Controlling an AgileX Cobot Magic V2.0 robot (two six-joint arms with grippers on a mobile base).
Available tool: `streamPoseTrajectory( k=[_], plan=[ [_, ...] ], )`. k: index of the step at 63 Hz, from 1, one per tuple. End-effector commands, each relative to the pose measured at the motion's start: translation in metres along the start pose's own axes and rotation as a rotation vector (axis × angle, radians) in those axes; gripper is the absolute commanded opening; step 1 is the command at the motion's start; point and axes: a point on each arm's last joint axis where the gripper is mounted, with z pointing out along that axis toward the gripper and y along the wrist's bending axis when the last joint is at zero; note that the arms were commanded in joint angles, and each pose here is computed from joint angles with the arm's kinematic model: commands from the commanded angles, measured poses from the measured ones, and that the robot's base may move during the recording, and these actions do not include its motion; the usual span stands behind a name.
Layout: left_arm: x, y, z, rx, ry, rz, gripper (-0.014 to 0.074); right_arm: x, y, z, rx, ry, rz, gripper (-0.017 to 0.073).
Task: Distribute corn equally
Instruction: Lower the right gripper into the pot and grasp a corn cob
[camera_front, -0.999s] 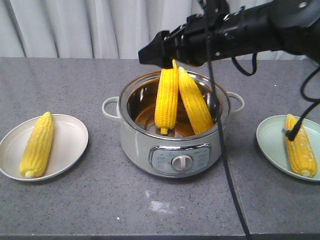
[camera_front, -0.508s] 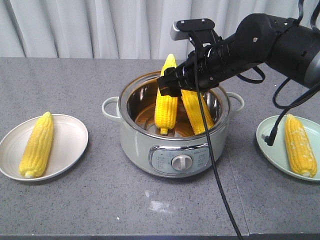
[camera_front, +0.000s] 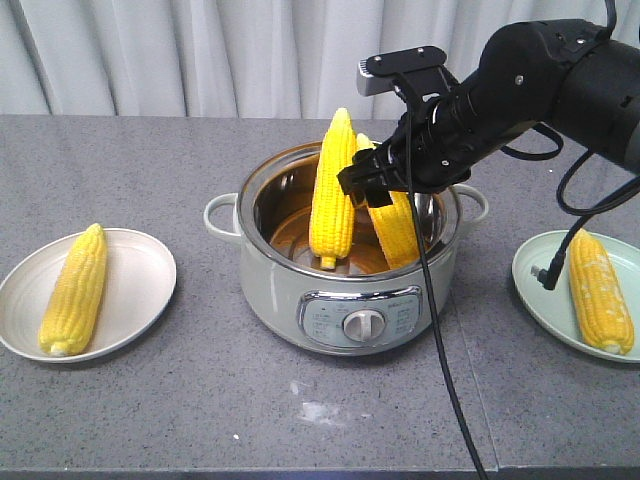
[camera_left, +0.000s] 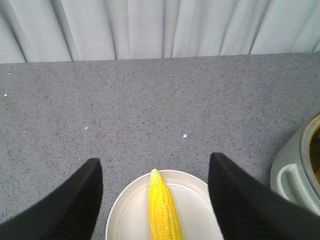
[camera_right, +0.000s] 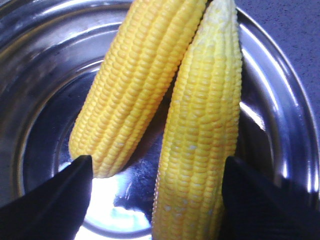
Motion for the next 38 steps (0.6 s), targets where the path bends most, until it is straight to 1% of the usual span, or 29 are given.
streamPoseTrajectory(
  k=[1, 22, 38],
  plan=[
    [-0.012, -0.001, -0.016, 0.019, -0.117, -0.007, 0.0451, -0.012, -0.004, -0.026, 0.052, -0.107, -0.008, 0.0529],
    [-0.012, -0.001, -0.016, 0.019, -0.115, -0.007, 0.0451, -0.012, -0.006, -0.022, 0.071, -0.098, -0.018, 0.0529],
    [-0.012, -0.001, -0.016, 0.019, -0.113, -0.005, 0.0451, -0.009, -0.008, 0.003, 0.073, -0.044, -0.023, 0.0529]
  ],
)
